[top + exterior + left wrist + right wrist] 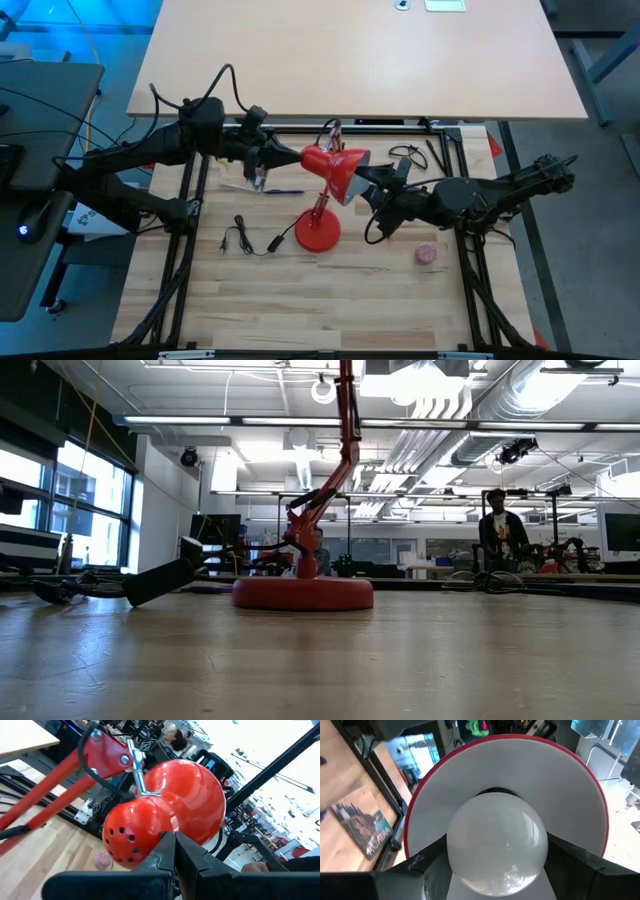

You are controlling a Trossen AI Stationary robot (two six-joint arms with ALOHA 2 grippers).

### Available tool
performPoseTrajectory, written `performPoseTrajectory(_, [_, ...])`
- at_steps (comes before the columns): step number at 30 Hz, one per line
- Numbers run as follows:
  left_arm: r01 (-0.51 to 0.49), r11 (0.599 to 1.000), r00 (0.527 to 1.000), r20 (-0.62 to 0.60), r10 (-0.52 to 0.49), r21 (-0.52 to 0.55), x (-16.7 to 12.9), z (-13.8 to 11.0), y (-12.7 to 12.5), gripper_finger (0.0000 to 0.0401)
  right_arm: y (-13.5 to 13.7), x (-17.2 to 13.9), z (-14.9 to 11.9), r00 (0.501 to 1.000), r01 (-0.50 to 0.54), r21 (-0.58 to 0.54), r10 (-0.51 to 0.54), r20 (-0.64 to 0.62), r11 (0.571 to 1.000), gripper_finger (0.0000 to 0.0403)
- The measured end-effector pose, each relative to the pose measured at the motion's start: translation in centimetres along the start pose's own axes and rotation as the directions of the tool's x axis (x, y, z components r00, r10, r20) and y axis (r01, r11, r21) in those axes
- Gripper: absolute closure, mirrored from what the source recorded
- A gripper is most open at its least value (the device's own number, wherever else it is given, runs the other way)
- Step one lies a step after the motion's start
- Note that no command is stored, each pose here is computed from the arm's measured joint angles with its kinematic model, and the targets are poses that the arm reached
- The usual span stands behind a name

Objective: Screw lightbulb
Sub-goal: Insert the lightbulb on the lamp

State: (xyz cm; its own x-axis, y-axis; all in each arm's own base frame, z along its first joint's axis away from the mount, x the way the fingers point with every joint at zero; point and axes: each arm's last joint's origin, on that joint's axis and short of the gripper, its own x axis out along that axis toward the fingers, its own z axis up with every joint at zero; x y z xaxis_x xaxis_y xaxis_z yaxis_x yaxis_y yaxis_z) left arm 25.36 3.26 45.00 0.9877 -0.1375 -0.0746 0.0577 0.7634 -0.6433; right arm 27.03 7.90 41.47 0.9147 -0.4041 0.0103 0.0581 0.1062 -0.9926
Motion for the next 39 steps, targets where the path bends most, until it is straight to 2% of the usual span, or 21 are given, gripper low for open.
performPoseTrajectory(5, [0.013,1.000,1.000,-0.022,-0.013,-0.002,1.0,-0.4,0.2,0.0401,-0.1,0.0,-0.3,0.996,0.009,-0.008,-0.009,-0.093,1.000,0.0145])
performPoseTrajectory(16, [0.023,1.000,0.999,-0.039,-0.023,-0.005,2.0,-0.7,0.5,0.0401,-0.1,-0.8,0.6,1.000,0.007,0.001,-0.007,-0.018,1.000,0.0145])
performPoseTrajectory(21, [0.039,0.999,0.999,-0.018,-0.039,0.003,1.1,-0.4,-0.1,0.0401,0.0,-0.8,0.6,1.000,0.001,0.004,-0.001,-0.008,1.000,0.0145])
performPoseTrajectory(25, [0.054,0.998,0.998,0.031,-0.055,0.018,-1.0,0.3,-1.1,0.0401,0.0,-0.8,0.6,1.000,0.001,0.005,-0.001,-0.005,1.000,0.0145])
performPoseTrajectory(27, [0.013,0.999,0.997,0.079,-0.016,0.030,-2.4,0.6,-1.4,0.0401,0.0,-0.8,0.6,1.000,0.001,0.005,-0.001,-0.007,1.000,0.0145])
performPoseTrajectory(29, [-0.078,0.997,0.988,0.136,0.074,0.026,-3.6,0.8,-1.4,0.0401,0.0,-0.8,0.6,1.000,0.001,0.005,-0.001,-0.007,1.000,0.0145])
performPoseTrajectory(32, [-0.185,0.983,0.975,0.126,0.185,-0.009,-4.3,0.7,-0.5,0.0401,0.0,-0.8,0.6,1.000,0.001,0.005,-0.001,-0.008,1.000,0.0145])
performPoseTrajectory(35, [-0.273,0.962,0.958,0.078,0.274,-0.031,-3.4,0.3,0.9,0.0401,0.0,-0.8,0.6,1.000,0.001,0.005,-0.001,-0.008,1.000,0.0145])
performPoseTrajectory(39, [-0.306,0.952,0.950,0.073,0.304,0.008,-2.2,0.5,2.0,0.0401,0.0,-0.8,0.6,1.000,0.001,0.005,-0.001,-0.008,1.000,0.0145])
